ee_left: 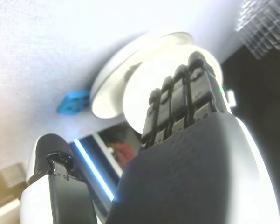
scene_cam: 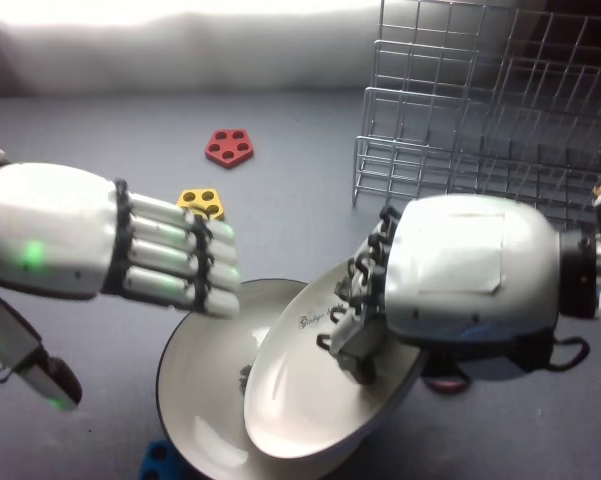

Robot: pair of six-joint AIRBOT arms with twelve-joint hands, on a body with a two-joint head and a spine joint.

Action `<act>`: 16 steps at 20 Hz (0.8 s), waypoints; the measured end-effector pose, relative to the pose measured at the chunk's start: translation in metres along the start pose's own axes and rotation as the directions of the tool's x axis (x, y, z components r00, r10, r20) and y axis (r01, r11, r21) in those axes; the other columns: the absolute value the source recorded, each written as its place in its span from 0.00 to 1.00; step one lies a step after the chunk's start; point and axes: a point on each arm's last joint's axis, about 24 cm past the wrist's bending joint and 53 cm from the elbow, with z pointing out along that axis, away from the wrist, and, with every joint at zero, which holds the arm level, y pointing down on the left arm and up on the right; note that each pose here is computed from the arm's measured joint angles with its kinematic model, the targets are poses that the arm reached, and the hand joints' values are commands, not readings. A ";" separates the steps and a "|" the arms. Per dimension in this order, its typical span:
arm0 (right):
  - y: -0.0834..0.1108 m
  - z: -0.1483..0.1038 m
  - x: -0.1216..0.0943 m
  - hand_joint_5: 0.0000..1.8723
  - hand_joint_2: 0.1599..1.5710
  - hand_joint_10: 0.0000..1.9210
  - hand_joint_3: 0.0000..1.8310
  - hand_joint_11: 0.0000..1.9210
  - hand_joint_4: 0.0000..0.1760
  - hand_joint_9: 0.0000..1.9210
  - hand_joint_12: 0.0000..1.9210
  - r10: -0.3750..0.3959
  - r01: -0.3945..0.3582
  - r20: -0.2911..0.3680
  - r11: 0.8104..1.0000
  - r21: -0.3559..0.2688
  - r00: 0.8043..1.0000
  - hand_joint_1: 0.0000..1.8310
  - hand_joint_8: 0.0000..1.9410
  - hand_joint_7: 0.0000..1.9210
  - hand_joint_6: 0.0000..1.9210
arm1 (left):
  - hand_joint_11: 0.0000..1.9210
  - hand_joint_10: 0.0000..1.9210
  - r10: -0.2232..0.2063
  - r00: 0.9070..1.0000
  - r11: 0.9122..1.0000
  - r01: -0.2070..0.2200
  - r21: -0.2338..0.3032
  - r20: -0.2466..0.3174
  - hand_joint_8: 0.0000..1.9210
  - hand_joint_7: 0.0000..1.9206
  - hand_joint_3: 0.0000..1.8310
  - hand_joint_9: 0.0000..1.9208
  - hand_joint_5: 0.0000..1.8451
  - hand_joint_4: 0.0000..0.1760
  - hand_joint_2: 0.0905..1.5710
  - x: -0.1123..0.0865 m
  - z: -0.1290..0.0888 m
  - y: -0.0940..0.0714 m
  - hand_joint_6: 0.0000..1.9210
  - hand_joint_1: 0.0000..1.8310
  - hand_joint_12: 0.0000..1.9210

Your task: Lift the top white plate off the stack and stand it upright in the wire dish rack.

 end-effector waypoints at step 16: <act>0.002 -0.002 -0.046 0.54 0.61 0.24 0.00 0.49 0.00 0.67 0.72 0.100 -0.096 0.084 0.994 -0.046 0.992 0.82 0.04 0.70 0.44 | 0.03 0.00 -0.059 0.994 0.996 0.065 -0.062 0.093 0.00 0.03 0.00 0.03 0.03 0.00 0.58 -0.030 -0.052 0.017 0.00 0.23 0.05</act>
